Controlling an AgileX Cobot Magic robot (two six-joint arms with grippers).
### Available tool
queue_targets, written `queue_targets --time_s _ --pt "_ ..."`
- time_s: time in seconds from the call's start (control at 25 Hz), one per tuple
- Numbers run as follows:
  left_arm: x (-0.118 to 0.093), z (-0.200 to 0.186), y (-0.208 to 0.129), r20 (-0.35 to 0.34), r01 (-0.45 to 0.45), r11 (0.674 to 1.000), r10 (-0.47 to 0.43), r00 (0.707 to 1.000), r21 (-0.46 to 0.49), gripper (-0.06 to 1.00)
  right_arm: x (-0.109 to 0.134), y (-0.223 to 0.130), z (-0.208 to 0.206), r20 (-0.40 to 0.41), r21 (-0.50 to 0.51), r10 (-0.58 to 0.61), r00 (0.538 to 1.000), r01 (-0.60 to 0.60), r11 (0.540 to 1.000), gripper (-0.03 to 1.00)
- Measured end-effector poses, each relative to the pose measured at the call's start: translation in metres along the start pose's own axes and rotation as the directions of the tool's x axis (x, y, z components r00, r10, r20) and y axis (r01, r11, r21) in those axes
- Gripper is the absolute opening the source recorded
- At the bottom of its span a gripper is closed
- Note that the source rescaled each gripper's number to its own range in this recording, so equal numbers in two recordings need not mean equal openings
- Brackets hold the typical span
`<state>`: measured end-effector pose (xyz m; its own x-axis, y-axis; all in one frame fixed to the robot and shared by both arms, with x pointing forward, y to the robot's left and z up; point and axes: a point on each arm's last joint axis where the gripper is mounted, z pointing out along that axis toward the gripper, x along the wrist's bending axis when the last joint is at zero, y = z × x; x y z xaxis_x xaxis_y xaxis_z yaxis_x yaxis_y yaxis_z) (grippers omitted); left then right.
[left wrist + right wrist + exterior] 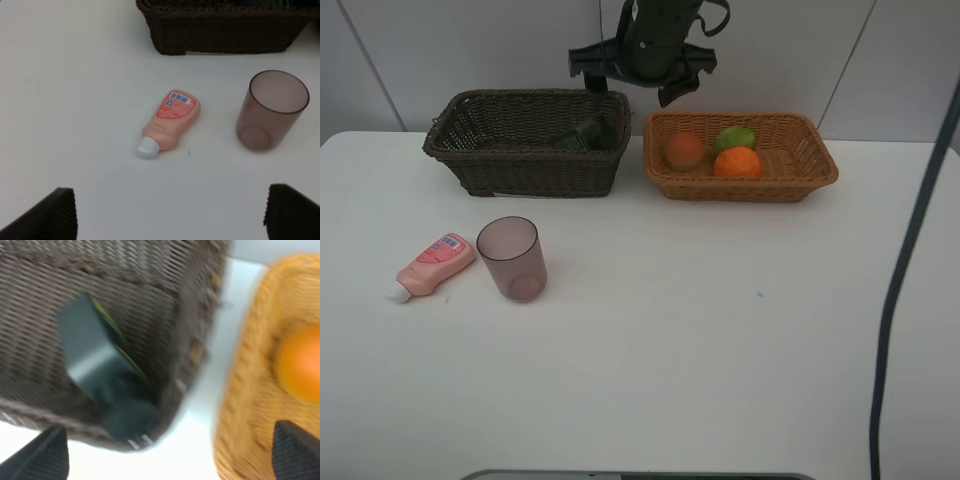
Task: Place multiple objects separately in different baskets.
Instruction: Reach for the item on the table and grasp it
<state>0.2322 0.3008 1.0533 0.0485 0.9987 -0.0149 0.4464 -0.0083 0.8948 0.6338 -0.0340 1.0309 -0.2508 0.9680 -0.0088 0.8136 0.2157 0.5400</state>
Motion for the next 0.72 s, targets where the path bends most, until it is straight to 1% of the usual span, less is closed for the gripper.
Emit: queue_targets --time_s 0.16,0.28,0.4,0.52,0.64,0.72 --pt "0.0 0.0 0.0 0.0 0.0 1.0 0.0 1.0 0.0 0.97 -0.042 -0.019 -0.023 0.05 0.043 0.045 0.998 -0.048 0.998 0.83" --pt "0.0 0.0 0.0 0.0 0.0 1.0 0.0 1.0 0.0 0.97 -0.082 -0.038 -0.04 0.102 0.073 0.098 0.99 -0.105 0.992 0.83" --pt "0.0 0.0 0.0 0.0 0.0 1.0 0.0 1.0 0.0 0.97 -0.123 -0.06 -0.058 0.169 0.116 0.15 0.974 -0.17 0.979 0.83" --pt "0.0 0.0 0.0 0.0 0.0 1.0 0.0 1.0 0.0 0.97 -0.156 -0.083 -0.079 0.233 0.163 0.182 0.955 -0.223 0.961 0.83" --pt "0.0 0.0 0.0 0.0 0.0 1.0 0.0 1.0 0.0 0.97 -0.18 -0.104 -0.106 0.279 0.189 0.206 0.938 -0.264 0.946 0.83" --pt "0.0 0.0 0.0 0.0 0.0 1.0 0.0 1.0 0.0 0.97 -0.188 -0.116 -0.128 0.29 0.185 0.205 0.935 -0.265 0.946 0.83"
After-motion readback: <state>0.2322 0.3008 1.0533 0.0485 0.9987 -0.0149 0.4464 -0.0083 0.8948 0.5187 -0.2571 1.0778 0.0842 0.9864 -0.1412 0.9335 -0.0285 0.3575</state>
